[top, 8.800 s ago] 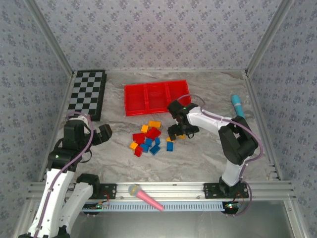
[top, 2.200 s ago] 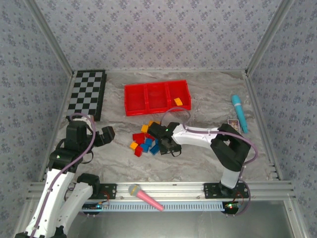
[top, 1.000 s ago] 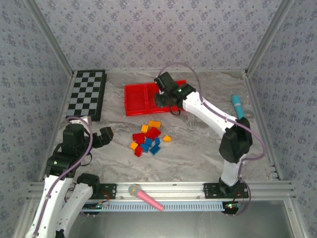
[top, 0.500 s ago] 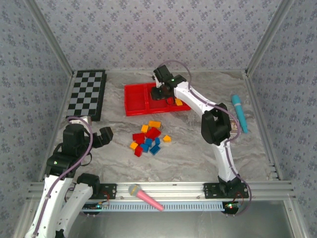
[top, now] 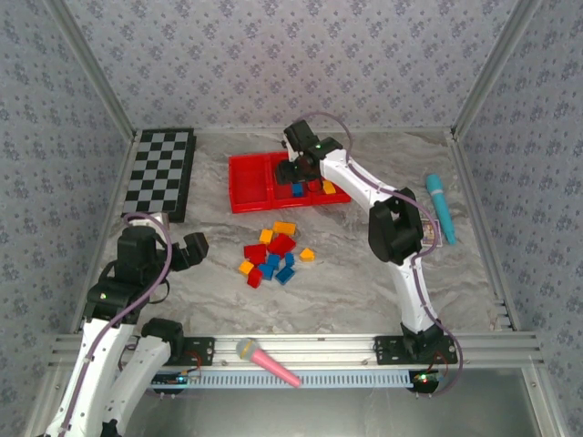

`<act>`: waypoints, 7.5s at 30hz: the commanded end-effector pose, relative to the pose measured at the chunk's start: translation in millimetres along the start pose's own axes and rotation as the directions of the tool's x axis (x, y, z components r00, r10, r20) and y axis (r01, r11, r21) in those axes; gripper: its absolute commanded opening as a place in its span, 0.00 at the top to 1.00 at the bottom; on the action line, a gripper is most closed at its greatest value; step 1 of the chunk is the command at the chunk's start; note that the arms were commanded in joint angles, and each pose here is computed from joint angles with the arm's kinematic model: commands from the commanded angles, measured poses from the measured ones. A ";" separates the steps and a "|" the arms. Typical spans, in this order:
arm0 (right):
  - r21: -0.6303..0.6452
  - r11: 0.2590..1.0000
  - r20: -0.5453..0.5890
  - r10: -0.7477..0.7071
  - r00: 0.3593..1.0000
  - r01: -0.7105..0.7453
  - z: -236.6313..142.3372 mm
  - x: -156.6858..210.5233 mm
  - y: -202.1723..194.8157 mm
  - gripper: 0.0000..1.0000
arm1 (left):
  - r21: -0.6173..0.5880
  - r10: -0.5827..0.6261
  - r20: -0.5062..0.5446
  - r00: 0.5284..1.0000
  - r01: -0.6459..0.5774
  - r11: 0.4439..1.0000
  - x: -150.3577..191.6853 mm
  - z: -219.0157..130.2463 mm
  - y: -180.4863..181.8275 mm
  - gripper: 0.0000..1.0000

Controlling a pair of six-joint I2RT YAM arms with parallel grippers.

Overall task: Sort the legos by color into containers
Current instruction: Place the lego in the container, then pick up the lego from the center of the table, then place the lego in the container, then rotate the lego at the center of the table.

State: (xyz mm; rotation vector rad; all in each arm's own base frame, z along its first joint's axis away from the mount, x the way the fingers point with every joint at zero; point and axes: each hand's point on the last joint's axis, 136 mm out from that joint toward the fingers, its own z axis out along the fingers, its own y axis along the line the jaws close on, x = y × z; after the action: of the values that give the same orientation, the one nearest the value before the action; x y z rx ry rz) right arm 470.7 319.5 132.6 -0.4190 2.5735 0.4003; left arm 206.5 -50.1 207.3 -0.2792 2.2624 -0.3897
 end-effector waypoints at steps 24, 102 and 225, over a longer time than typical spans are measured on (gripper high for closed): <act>0.097 0.994 -0.028 -0.036 0.999 0.039 -130.4 117.9 0.7 0.27 | 0.020 0.010 -0.008 1.000 -0.010 1.000 -0.4 6.3 -4.7 0.00; 0.114 0.952 -0.318 -0.237 0.918 0.285 -53.5 170.5 -1.5 0.70 | 0.197 0.039 -0.135 0.990 -0.011 0.980 16.2 16.2 -38.7 0.00; 0.105 0.972 -0.301 -0.169 0.939 0.209 4.3 121.2 -28.0 0.28 | 0.313 0.225 -0.080 0.971 -0.190 0.931 40.6 -3.6 -70.6 0.00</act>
State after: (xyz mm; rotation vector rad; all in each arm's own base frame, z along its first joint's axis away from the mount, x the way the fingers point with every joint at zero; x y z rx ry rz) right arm 388.4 266.1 48.0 -0.6997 2.7971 0.0852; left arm 183.6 -129.3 196.4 0.1603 2.2935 -0.6374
